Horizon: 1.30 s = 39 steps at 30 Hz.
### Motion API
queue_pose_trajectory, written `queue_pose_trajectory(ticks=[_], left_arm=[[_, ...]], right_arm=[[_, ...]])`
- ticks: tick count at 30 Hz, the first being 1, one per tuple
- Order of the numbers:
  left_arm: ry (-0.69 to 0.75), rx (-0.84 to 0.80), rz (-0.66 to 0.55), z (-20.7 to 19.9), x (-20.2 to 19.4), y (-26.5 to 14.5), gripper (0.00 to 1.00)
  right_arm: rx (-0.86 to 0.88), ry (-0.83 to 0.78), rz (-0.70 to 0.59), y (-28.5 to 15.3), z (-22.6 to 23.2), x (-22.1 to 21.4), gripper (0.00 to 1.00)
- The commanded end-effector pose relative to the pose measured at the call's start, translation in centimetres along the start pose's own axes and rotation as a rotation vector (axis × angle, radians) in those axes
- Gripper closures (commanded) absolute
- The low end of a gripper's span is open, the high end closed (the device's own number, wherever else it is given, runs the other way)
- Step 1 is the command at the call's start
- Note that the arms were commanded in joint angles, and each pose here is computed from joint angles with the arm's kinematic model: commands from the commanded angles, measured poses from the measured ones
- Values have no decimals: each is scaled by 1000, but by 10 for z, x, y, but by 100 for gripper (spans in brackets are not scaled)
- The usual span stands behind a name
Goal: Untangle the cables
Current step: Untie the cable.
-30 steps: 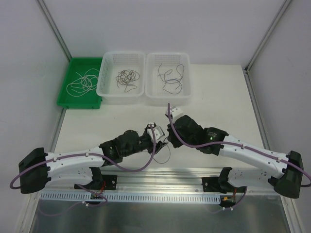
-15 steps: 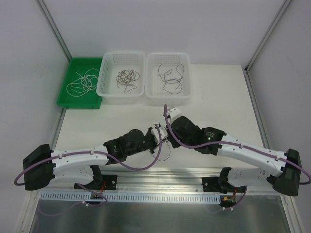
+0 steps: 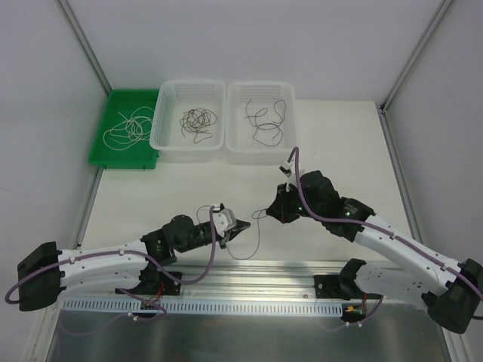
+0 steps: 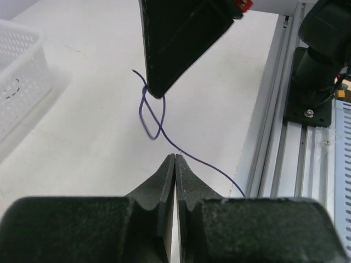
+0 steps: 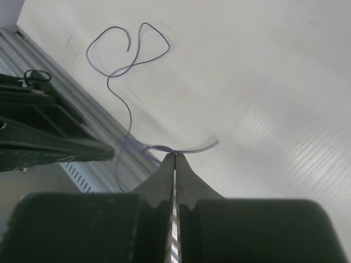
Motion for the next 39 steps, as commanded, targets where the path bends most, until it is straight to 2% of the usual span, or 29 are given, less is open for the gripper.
queue_pose_trajectory(ticks=[1, 4, 7, 11, 13, 15, 16, 21, 28, 39], left_arm=[[-30, -72, -71, -11, 5, -8, 98], [-53, -33, -78, -6, 1, -11, 92], [-76, 0, -68, -2, -1, -13, 78], [-139, 69, -43, 2, 3, -11, 30], [-157, 99, -31, 3, 16, -5, 26], [-172, 140, 32, 7, 16, -2, 22], [-180, 134, 33, 4, 29, 6, 22], [-286, 111, 133, 9, 44, 24, 24], [-375, 6, 244, 3, 32, 39, 30], [-413, -1, 316, 2, 24, 43, 49]], right_arm=[[-22, 23, -13, 2, -10, -2, 99], [-28, 18, -13, 2, -11, 0, 99], [-48, 3, -6, 0, -14, 0, 99], [-49, -47, -12, -2, -12, 0, 99], [-37, -95, 1, -2, -8, -2, 99], [-35, -135, 3, -2, -5, -2, 99], [-34, -145, 5, -2, -4, -2, 99], [-30, -199, 11, -1, 2, -4, 99], [-27, -216, 7, -2, 4, -3, 99], [-20, -218, 13, 1, 5, -4, 99]])
Point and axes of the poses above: each gripper's point midway between its finger pads, its own y axis out along the fingers, its own z axis along the line the jaws close on, x = y × z, the point moved 5 cm from there along -y, back along the fingers, and after that the axes turned 14 degrees about -y, right-handed, at the moved point
